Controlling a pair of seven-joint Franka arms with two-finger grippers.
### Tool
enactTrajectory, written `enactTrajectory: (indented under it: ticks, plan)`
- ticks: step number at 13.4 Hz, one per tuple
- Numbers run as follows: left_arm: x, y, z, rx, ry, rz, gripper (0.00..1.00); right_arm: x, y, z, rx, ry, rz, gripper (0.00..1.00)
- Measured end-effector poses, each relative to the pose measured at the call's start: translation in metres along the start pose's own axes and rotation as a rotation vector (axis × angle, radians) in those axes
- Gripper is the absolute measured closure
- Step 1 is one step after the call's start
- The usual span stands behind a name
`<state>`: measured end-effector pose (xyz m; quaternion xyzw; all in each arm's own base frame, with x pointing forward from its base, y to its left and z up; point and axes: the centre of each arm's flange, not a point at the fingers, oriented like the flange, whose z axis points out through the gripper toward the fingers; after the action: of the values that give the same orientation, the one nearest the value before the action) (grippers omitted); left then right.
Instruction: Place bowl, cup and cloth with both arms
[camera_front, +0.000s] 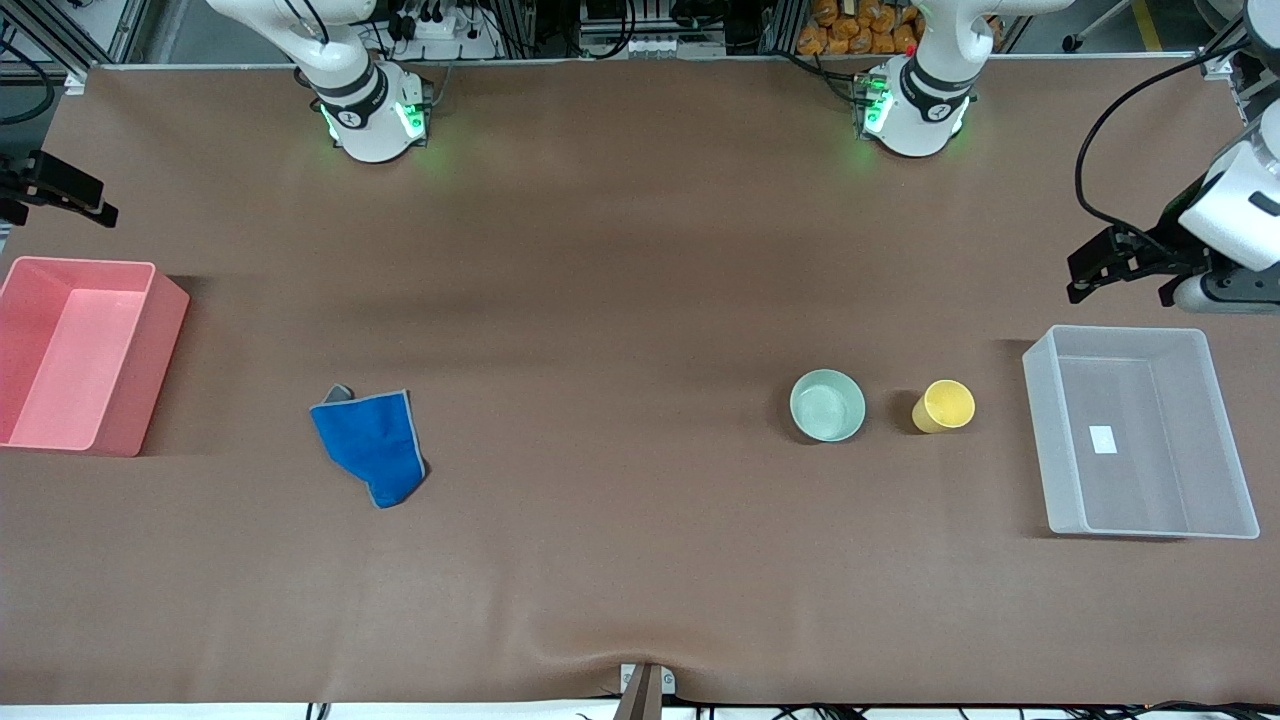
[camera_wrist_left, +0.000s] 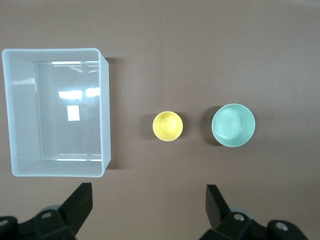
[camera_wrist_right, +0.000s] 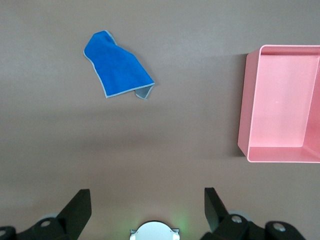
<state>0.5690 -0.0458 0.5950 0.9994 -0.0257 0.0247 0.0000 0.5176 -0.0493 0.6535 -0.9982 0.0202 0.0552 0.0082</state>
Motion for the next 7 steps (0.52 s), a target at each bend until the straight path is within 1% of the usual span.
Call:
enactTrajectory:
  ticks: [3, 7]
  plan:
    - [0.017, 0.023, 0.046, -0.033, -0.062, 0.017, 0.0, 0.0, 0.0, 0.007, 0.001, -0.023, 0.0, 0.0]
    - [0.038, 0.072, 0.109, -0.035, -0.102, -0.008, 0.0, 0.007, 0.0, 0.026, 0.003, -0.063, 0.0, 0.0]
